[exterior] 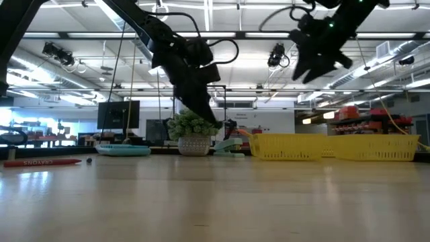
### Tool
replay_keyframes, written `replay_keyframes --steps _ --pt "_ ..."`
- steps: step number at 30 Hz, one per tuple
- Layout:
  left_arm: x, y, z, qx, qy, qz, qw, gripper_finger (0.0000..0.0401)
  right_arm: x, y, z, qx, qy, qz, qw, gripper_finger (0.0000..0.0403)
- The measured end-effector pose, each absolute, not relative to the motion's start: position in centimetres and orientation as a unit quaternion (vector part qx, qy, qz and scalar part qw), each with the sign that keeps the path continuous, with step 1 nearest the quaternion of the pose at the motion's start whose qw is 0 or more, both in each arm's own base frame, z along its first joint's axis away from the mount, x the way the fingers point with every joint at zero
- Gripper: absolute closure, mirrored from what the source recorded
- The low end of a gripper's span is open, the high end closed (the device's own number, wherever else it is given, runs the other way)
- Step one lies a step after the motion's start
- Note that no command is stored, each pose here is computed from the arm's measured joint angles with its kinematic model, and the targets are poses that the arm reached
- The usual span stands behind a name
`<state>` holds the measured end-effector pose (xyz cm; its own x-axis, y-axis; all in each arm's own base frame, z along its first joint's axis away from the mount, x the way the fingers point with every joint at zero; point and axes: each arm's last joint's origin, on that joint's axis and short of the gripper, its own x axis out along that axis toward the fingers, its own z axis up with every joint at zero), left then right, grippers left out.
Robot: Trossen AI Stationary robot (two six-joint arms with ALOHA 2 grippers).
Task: Sort crayons/erasers/pens/pencils in bins
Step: Put the gray crayon into the bottom left yellow bin
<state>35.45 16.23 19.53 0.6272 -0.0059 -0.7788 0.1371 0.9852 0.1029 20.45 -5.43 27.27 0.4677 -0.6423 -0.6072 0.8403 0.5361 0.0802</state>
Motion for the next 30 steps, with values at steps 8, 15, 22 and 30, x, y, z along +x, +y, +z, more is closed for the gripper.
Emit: replay_keyframes --steps 8,15,22,30 --pt "35.7 15.1 19.6 0.122 0.445 -0.052 0.885 0.0364 24.8 -5.3 25.4 0.029 0.245 -0.398 0.883 0.0217" --pt "33.2 12.5 20.0 0.209 0.609 -0.017 0.765 0.0321 26.2 -5.6 25.5 -0.065 0.261 -0.325 0.907 0.0217" --pt "29.9 9.3 20.9 0.132 0.722 -0.045 0.678 0.0321 26.4 -5.0 25.5 -0.078 0.271 -0.214 0.935 0.0217" --pt "26.9 7.3 21.4 0.142 0.771 -0.047 0.619 0.0358 26.5 -4.6 25.5 -0.067 0.266 -0.151 0.95 0.0217"
